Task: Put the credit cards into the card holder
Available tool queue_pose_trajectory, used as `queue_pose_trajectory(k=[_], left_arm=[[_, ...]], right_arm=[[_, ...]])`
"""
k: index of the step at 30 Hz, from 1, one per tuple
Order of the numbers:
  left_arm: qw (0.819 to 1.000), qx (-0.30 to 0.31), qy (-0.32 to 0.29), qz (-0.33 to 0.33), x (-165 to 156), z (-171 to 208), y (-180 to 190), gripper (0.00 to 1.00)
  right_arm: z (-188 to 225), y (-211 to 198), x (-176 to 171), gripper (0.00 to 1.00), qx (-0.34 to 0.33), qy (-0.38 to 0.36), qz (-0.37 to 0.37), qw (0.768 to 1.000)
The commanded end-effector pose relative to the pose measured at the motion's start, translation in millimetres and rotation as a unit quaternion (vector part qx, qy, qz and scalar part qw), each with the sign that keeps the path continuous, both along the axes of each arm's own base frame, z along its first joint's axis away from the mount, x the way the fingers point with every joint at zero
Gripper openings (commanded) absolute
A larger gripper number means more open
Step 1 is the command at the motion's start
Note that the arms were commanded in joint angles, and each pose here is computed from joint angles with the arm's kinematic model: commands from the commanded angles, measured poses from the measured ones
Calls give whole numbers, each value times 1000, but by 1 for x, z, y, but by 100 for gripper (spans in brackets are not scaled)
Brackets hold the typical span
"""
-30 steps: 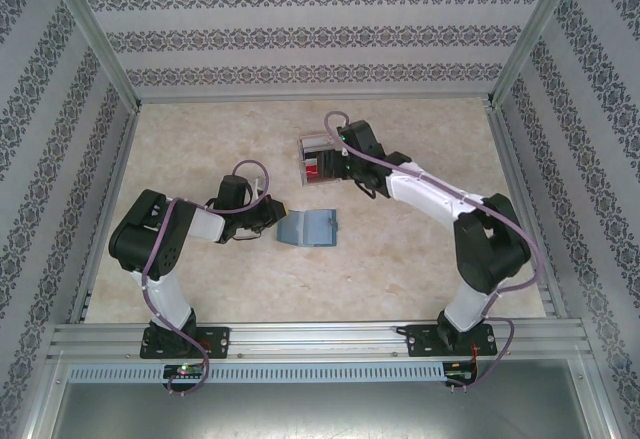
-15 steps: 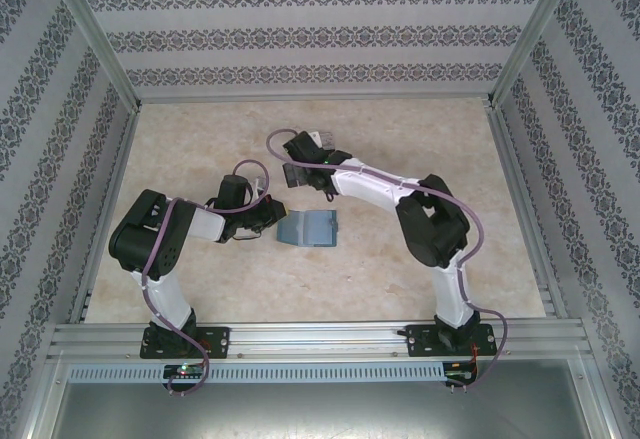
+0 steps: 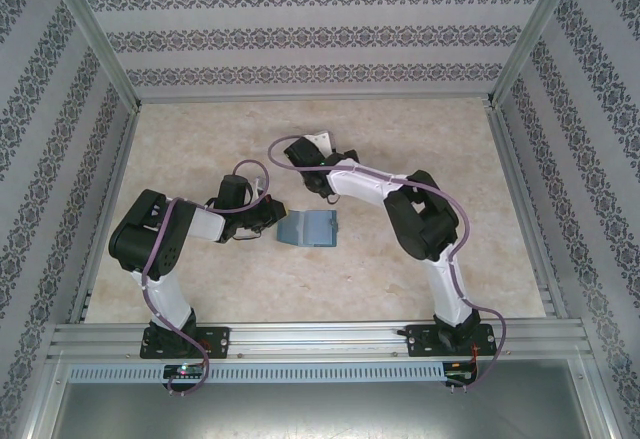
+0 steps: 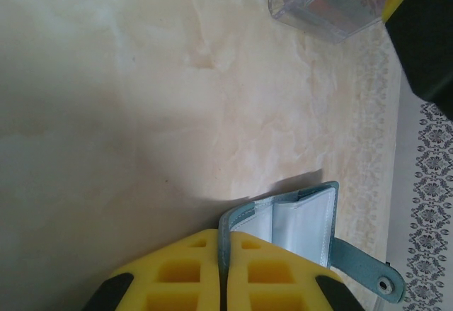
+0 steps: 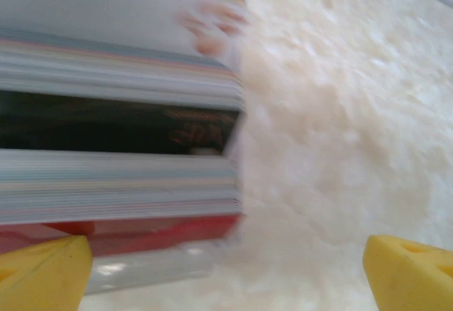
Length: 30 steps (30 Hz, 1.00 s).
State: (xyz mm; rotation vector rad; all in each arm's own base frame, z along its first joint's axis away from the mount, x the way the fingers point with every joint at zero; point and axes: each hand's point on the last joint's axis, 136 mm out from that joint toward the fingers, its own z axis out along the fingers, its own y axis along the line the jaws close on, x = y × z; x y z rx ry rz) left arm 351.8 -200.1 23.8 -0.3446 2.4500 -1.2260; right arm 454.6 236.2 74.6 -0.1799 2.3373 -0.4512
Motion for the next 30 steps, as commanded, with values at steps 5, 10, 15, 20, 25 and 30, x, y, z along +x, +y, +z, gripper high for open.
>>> queue_pose_trajectory(k=[5,10,15,20,25,30], left_arm=[[998,42,47,22,-10,-31,16,0],[998,37,50,22,-11,-30,15,0],[997,45,50,24,-11,-31,17,0],[998,39,45,20,-11,-28,15,0],[998,33,41,18,-10,-24,14,0],[998,36,42,19,-10,-25,15,0]], right_arm=[[24,-34,-10,98,73,0,4,997],[39,41,-19,98,181,11,141,973],[25,81,-11,98,163,31,190,968],[5,74,4,98,88,25,146,985],[-3,37,7,98,21,8,80,997],[8,-8,4,98,-21,-25,20,999]])
